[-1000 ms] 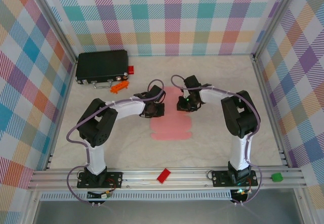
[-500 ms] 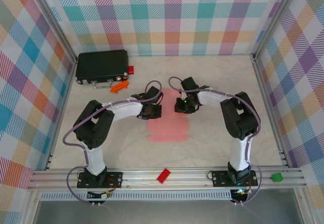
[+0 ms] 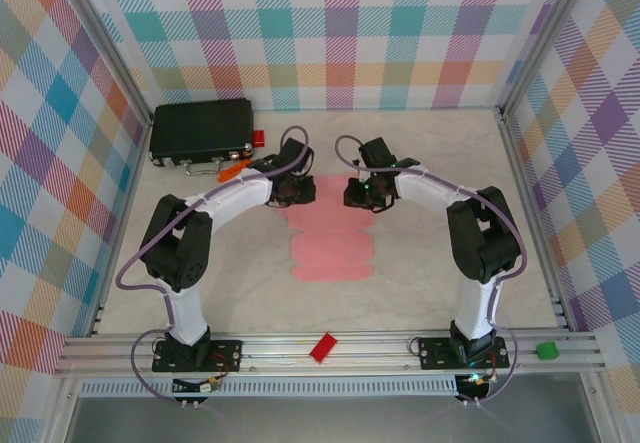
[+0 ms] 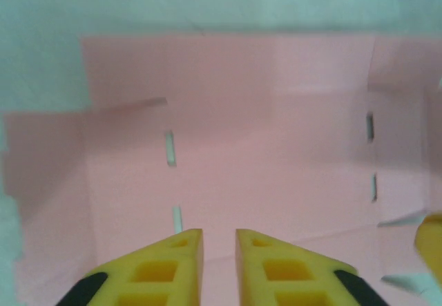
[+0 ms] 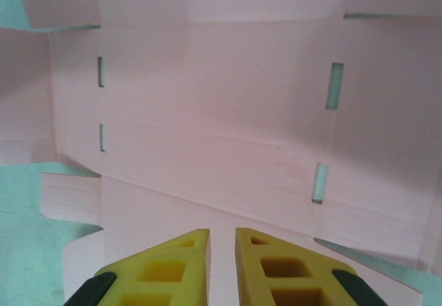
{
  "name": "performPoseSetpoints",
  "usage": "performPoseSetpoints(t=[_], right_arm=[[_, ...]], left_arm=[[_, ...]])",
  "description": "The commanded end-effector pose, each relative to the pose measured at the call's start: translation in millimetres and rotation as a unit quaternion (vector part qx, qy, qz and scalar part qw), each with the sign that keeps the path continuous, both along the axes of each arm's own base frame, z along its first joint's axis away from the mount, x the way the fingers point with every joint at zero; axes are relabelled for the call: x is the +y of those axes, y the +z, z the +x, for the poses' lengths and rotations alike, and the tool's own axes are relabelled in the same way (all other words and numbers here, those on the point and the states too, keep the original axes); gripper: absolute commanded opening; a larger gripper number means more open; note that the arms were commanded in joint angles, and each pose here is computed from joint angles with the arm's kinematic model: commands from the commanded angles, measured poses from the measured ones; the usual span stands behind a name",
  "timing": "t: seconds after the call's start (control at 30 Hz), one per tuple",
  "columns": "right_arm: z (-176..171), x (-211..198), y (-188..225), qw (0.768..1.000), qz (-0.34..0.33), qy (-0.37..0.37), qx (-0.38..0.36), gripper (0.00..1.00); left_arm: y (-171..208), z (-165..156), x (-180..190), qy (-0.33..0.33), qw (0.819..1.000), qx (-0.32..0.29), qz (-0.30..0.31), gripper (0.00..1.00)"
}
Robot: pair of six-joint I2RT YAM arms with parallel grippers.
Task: Fold the paper box
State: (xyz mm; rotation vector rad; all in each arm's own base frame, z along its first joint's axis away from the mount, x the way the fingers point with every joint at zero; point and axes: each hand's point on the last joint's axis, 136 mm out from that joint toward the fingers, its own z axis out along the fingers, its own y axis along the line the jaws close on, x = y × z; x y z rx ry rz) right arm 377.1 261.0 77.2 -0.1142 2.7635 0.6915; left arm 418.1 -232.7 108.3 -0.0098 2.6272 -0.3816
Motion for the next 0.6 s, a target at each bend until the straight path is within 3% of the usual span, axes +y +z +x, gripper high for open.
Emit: performPoseSetpoints(t=[0.0, 0.33, 0.57], right_arm=[[6.5, 9.6, -4.7, 1.0, 0.018, 0.013, 0.012, 0.17], [1.3, 15.0, -41.6, 0.998, 0.019, 0.014, 0.057, 0.16], [-2.3, 15.1, -55.5, 0.997, 0.017, 0.012, 0.073, 0.16]], left_arm=[[-2.6, 16.6, 9.1, -0.004, 1.0, 0.011, 0.009, 0.22], [-25.8, 66.4, 31.9, 0.024, 0.999, 0.028, 0.03, 0.48], [-41.3, 81.5, 37.0, 0.032, 0.997, 0.047, 0.05, 0.5]])
